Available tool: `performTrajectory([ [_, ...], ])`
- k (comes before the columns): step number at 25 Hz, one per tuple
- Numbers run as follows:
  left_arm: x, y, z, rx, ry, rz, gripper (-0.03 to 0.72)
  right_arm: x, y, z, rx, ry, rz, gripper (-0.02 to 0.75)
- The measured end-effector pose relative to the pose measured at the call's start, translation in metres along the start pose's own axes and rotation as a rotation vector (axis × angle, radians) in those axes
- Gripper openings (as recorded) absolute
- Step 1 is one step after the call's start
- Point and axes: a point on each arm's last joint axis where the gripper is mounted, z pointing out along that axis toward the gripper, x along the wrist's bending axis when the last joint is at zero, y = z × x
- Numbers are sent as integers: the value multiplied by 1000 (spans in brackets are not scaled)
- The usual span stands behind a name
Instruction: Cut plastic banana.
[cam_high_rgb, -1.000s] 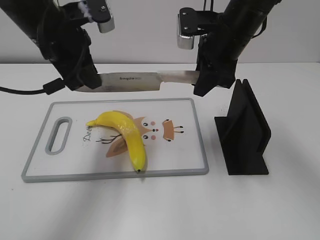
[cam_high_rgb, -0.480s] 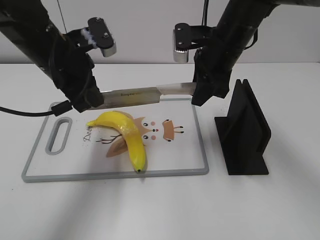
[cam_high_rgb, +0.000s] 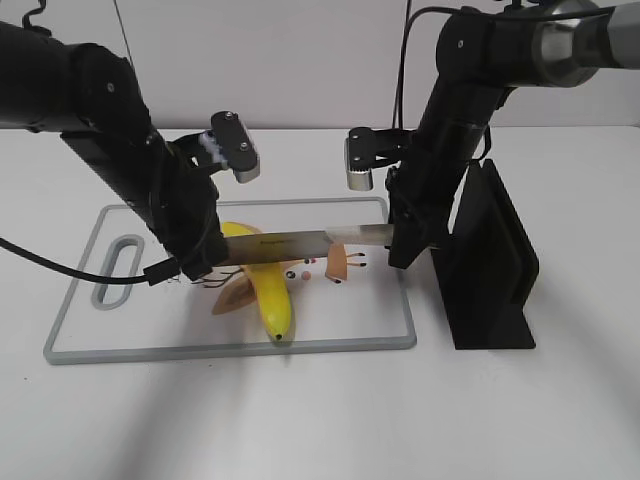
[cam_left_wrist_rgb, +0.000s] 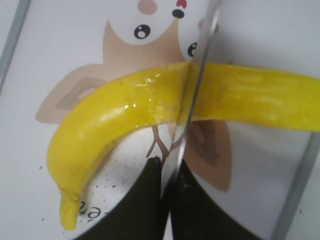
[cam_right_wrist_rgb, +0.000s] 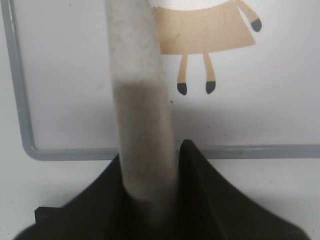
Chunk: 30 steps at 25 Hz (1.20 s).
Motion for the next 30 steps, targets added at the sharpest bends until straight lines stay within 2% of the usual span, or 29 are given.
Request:
performTrajectory([
  [8, -3, 5, -26, -32, 35, 10, 2, 7, 11, -38, -37, -78, -25, 212],
  [16, -8, 19, -100, -111, 165, 100, -6, 24, 30, -111, -106, -171, -76, 211],
  [24, -10, 19, -114, -118, 199, 128, 9, 25, 36, -125, -128, -194, -90, 211],
  [27, -8, 20, -115, -129, 218, 126, 139, 27, 36, -124, -134, -176, -82, 197],
  [30, -5, 22, -116, -155, 245, 115, 397, 28, 37, -125, -146, -168, -66, 177],
])
